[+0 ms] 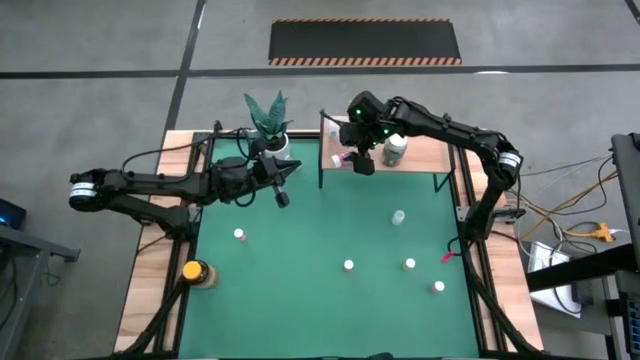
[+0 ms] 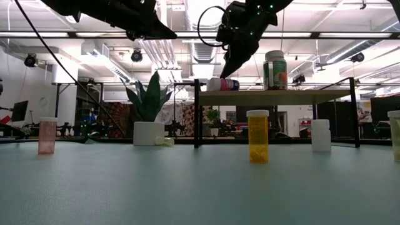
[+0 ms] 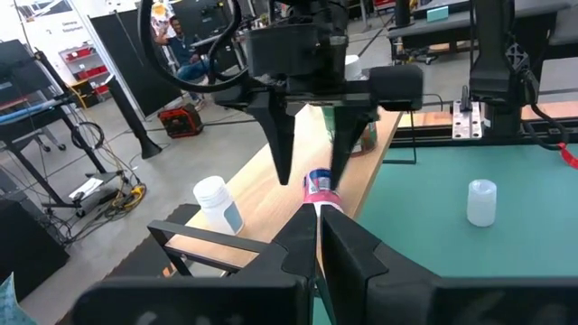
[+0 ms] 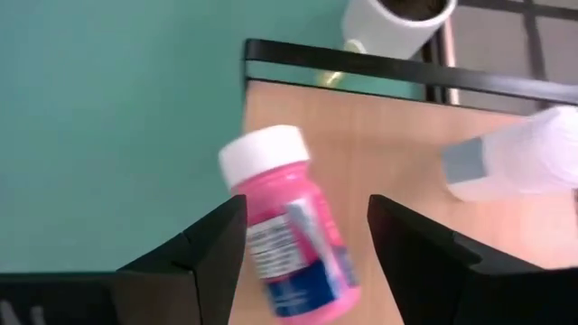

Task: Pick and place medicine bottles onto shelf by color
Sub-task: Put the pink pill bottle on the shelf

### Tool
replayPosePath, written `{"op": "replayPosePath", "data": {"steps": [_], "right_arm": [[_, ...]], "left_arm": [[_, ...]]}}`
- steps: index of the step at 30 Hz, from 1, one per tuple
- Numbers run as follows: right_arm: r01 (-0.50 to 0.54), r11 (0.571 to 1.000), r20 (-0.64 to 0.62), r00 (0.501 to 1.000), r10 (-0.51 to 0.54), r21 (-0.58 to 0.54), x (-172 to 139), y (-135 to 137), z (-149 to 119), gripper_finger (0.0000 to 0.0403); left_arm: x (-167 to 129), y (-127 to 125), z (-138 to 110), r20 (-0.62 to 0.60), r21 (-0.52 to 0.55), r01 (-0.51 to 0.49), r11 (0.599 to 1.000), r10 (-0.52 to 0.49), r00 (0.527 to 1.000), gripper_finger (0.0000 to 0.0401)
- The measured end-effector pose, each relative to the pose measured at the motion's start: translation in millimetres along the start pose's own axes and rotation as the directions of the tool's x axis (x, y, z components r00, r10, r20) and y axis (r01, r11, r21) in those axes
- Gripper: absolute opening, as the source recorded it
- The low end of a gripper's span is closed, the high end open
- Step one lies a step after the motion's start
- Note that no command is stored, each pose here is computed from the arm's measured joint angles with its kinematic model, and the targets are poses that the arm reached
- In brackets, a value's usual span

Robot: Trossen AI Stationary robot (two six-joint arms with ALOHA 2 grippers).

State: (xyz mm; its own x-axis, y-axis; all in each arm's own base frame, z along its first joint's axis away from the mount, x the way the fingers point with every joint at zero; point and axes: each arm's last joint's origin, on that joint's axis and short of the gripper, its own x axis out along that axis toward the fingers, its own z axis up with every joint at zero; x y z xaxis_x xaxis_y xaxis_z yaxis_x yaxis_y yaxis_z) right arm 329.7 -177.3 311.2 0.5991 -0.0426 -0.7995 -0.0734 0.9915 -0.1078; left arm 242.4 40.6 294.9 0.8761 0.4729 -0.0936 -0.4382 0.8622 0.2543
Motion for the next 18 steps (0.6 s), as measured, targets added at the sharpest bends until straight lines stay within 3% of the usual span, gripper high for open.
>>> {"op": "replayPosePath", "data": {"steps": [4, 9, 18], "right_arm": [[-0.034, 0.999, -0.054, 0.998, 0.033, -0.014, 2, 8, -2, 0.0243], [0.040, 0.999, -0.125, 0.991, -0.042, -0.020, 11, 6, -5, 0.0244], [0.019, 1.000, -0.120, 0.993, -0.021, -0.018, 13, 7, -5, 0.0148]], "left_arm": [[0, 0, 0, 0.001, 0.000, 0.000, 1.000, 0.000, 1.000, 0.0001], [0, 0, 0, 0.003, -0.001, -0.001, 1.000, 0.001, 1.000, 0.0001], [0, 0, 1, 0.006, 0.000, -0.001, 1.000, 0.001, 1.000, 0.0001]]}}
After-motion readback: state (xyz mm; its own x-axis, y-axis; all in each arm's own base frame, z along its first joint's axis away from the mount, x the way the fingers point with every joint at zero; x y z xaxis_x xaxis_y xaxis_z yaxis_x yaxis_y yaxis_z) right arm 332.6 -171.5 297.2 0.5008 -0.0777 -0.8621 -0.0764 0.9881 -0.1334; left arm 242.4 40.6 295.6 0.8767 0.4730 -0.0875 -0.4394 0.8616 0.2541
